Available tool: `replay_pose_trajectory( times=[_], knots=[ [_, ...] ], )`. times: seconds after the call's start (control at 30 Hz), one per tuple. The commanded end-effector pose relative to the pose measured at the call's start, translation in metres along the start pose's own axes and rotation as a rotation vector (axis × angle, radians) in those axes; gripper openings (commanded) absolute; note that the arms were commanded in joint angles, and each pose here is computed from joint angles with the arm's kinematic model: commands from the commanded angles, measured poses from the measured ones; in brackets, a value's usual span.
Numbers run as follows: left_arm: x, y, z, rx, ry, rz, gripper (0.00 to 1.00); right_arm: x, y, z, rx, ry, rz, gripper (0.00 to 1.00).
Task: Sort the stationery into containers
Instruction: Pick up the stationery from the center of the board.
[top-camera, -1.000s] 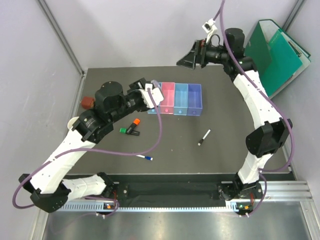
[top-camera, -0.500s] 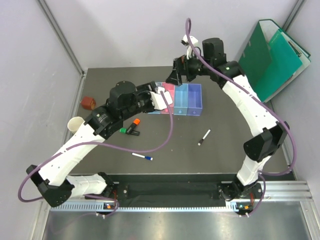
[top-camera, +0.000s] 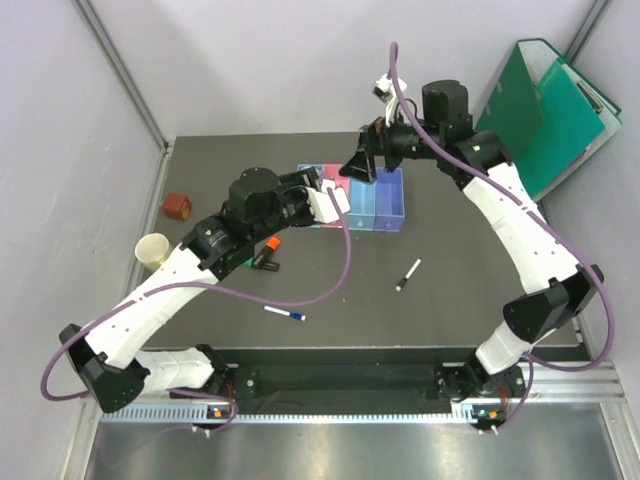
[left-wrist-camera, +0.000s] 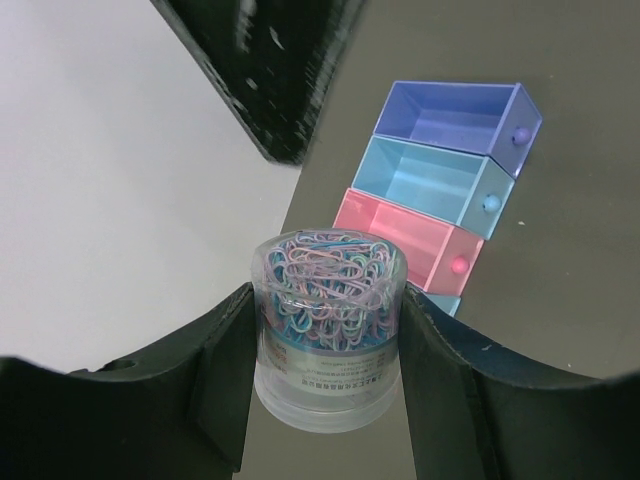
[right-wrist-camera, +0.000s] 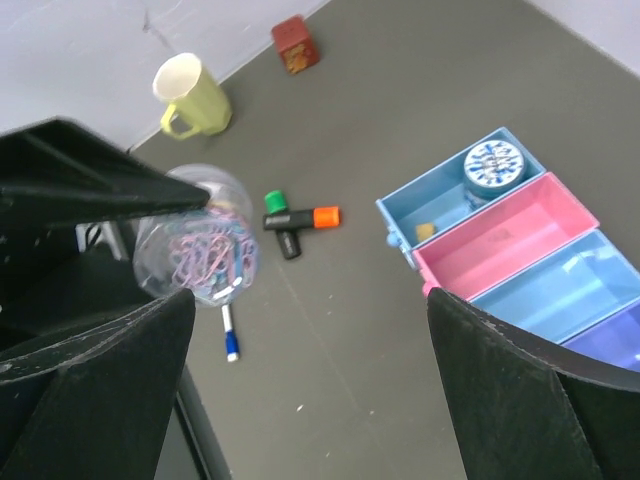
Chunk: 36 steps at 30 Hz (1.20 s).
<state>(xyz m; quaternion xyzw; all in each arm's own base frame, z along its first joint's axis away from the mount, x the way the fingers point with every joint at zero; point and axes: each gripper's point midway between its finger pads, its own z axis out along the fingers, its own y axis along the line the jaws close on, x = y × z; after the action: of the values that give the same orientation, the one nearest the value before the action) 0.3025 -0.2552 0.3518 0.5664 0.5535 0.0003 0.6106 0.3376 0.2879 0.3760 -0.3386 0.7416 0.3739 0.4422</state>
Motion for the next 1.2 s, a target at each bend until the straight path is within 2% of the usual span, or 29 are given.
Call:
replay_pose_trajectory(
  times=[0.0, 0.2, 1.17],
  knots=[
    [-0.039, 0.033, 0.002, -0.097, -0.124, -0.013, 0.13, 0.0, 0.03, -0.004, -0.111, -0.005, -0.067, 0.99],
    [-0.04, 0.03, 0.007, -0.089, -0.129, -0.012, 0.13, 0.0, 0.051, -0.002, -0.155, 0.001, -0.104, 0.99],
    [-0.058, 0.035, 0.003, -0.115, -0.181, -0.046, 0.12, 0.01, 0.064, 0.016, -0.238, 0.03, -0.095, 0.99]
  ],
)
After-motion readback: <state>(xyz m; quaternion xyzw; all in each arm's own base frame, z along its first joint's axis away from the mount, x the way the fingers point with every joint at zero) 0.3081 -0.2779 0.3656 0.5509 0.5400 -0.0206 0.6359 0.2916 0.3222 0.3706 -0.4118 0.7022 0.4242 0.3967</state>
